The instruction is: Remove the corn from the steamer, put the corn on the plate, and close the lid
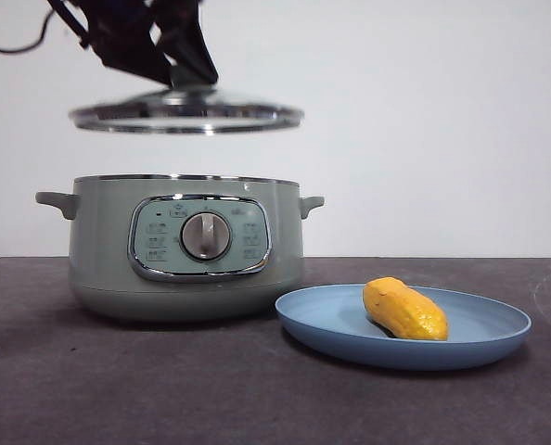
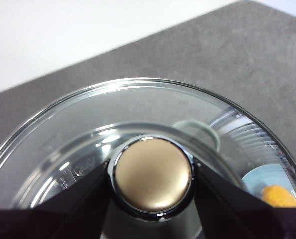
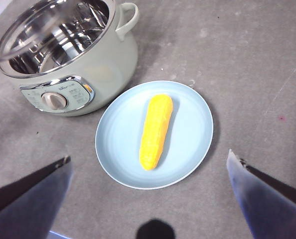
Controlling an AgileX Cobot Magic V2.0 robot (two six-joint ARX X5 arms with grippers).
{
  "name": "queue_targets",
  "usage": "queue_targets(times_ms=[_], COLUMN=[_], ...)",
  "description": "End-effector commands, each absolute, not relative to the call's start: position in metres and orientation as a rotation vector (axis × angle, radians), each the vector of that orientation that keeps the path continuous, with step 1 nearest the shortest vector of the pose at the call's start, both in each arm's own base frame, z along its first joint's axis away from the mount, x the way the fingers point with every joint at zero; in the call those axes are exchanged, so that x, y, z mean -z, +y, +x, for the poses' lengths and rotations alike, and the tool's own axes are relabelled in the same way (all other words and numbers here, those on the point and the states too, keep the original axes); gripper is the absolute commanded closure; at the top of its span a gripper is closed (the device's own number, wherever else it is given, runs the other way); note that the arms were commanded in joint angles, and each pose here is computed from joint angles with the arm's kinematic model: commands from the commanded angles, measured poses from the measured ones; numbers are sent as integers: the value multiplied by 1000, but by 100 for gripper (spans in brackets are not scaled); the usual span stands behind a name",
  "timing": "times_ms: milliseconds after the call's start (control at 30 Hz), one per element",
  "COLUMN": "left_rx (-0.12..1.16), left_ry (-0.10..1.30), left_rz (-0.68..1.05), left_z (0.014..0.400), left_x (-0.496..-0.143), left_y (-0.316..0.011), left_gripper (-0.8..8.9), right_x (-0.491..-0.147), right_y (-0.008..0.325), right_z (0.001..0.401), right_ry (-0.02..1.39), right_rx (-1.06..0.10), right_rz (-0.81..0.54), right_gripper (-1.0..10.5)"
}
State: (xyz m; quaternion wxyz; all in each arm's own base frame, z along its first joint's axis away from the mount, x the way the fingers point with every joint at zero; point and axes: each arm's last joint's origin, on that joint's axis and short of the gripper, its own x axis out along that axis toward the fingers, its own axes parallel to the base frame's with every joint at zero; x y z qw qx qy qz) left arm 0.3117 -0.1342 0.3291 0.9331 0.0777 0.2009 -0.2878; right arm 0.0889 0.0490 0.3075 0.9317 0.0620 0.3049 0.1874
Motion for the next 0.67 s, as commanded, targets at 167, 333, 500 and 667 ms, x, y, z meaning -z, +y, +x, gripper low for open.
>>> queue_targets(times_ms=[167,333,500,667], left_rx=[567,563,560,559], left_ry=[371,396,419,430], left_rz=[205,216,227,227], left_z=[324,332,336,338], left_x=[-324,-313,-307,-304], left_y=[-136,-136,-135,-134], left_gripper=[822,822,822,822], right_x=[-306,-306,-306,-306], right_y=[49,49,49,49], right_z=[89,89,89,89], right_ry=[622,621,621,621], right_rx=[-389,-389,-388,-388], right_rz=[120,119,119,119], right_gripper=[380,380,380,380])
